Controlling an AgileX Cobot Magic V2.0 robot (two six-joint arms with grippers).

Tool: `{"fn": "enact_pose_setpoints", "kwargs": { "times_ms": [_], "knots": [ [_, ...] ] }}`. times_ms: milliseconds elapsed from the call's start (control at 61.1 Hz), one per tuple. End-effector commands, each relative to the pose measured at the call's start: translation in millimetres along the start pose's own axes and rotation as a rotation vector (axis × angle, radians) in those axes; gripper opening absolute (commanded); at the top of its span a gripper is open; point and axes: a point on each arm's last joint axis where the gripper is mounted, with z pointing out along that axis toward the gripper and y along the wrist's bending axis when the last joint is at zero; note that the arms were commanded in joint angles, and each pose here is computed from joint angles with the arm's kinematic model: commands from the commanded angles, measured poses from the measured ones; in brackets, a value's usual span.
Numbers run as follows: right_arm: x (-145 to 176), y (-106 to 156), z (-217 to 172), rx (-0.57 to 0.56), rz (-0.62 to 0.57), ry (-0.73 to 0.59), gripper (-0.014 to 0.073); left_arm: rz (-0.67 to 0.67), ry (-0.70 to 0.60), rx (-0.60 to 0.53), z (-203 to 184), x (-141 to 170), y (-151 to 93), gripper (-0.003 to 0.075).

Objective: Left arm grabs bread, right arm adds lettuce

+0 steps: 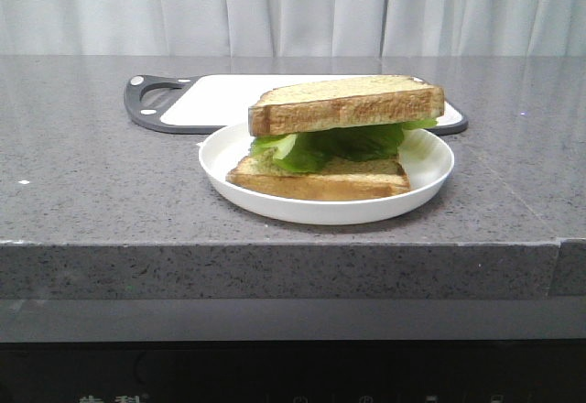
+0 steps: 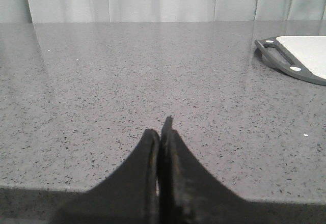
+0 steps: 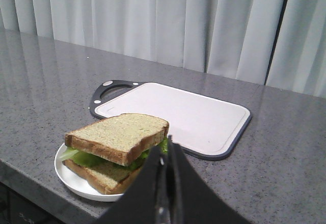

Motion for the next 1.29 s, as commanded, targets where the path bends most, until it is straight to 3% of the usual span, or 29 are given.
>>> {"fn": "enact_pose_setpoints", "kwargs": {
  "times_ms": [0, 409, 556, 867, 1276],
  "knots": [
    [-16, -1, -1, 0.008, -0.012, -0.1, -0.0058, -0.019, -0.101, -0.005, -2, -7, 1, -0.0019],
    [-5, -2, 3, 0.021, -0.048, -0.083, -0.0058, -0.019, -0.101, -0.005, -2, -7, 1, -0.0019],
    [32, -8, 15, 0.136, -0.094, -0.031, -0.0058, -0.019, -0.101, -0.005, -2, -7, 1, -0.0019],
    [91, -28, 13, 0.479, 0.001, -0.056, -0.0058, -0.019, -0.099, -0.005, -1, -7, 1, -0.0019],
    [104, -27, 10, 0.508, 0.016, 0.01, -0.0058, -0.019, -0.099, -0.005, -1, -7, 1, -0.0019]
  ]
}}
